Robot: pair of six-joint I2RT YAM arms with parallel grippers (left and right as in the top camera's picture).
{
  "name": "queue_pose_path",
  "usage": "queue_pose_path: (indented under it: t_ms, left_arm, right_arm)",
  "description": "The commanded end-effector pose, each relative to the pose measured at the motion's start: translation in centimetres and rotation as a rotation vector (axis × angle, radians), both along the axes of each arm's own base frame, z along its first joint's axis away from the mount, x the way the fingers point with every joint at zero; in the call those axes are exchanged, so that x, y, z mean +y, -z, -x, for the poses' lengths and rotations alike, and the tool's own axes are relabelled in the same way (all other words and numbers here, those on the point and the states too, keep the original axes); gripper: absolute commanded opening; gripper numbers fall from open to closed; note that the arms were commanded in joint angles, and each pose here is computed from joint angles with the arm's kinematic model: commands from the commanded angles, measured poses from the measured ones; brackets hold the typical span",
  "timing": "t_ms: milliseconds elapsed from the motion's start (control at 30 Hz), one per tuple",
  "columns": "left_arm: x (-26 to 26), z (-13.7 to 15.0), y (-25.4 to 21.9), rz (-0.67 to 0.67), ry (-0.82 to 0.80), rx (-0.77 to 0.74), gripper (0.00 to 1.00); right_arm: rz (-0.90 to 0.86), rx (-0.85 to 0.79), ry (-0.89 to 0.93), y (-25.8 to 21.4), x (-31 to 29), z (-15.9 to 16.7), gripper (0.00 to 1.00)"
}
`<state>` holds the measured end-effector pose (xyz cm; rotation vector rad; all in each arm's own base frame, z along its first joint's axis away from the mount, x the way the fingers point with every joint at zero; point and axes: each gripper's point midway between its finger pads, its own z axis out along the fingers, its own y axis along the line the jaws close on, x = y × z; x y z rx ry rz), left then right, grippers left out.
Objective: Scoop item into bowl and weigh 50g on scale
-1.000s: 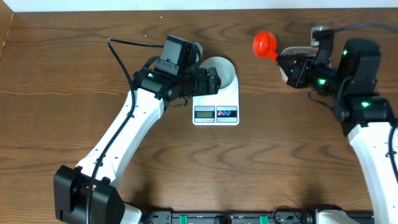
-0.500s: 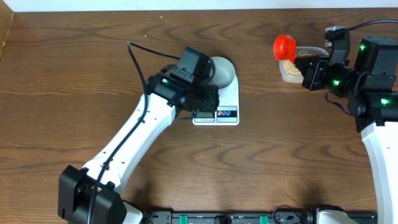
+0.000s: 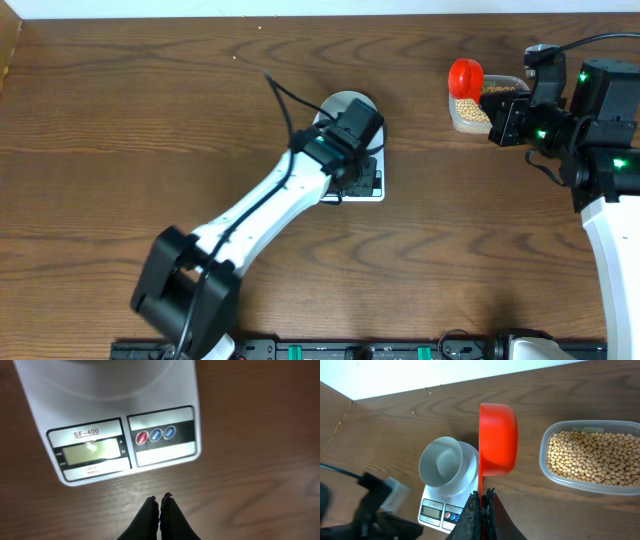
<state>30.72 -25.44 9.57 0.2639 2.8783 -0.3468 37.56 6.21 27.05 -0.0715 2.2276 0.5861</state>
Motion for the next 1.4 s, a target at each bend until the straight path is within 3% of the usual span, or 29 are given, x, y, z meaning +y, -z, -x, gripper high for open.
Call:
queue_pose_path:
  t_ms: [0,533,1367]
  left_arm:
    - [0.6,-0.6,2.2,-0.069,-0.017,-0.003,0.07]
    - [0.1,-2.4,5.9,-0.126,0.069,-0.037,0.07]
    - [-1.2,-3.9,5.3,-0.079,0.074,-0.107,0.07]
  right_arm:
    - [0.023,-0.034,0.001,-1.0,-0.3,-0.2,0.01]
    - [0.022,-0.03,0.001,-0.9,-0.3,-0.1,0.01]
    - [-0.016,0.065,-0.014,0.4,0.3,1.3,0.01]
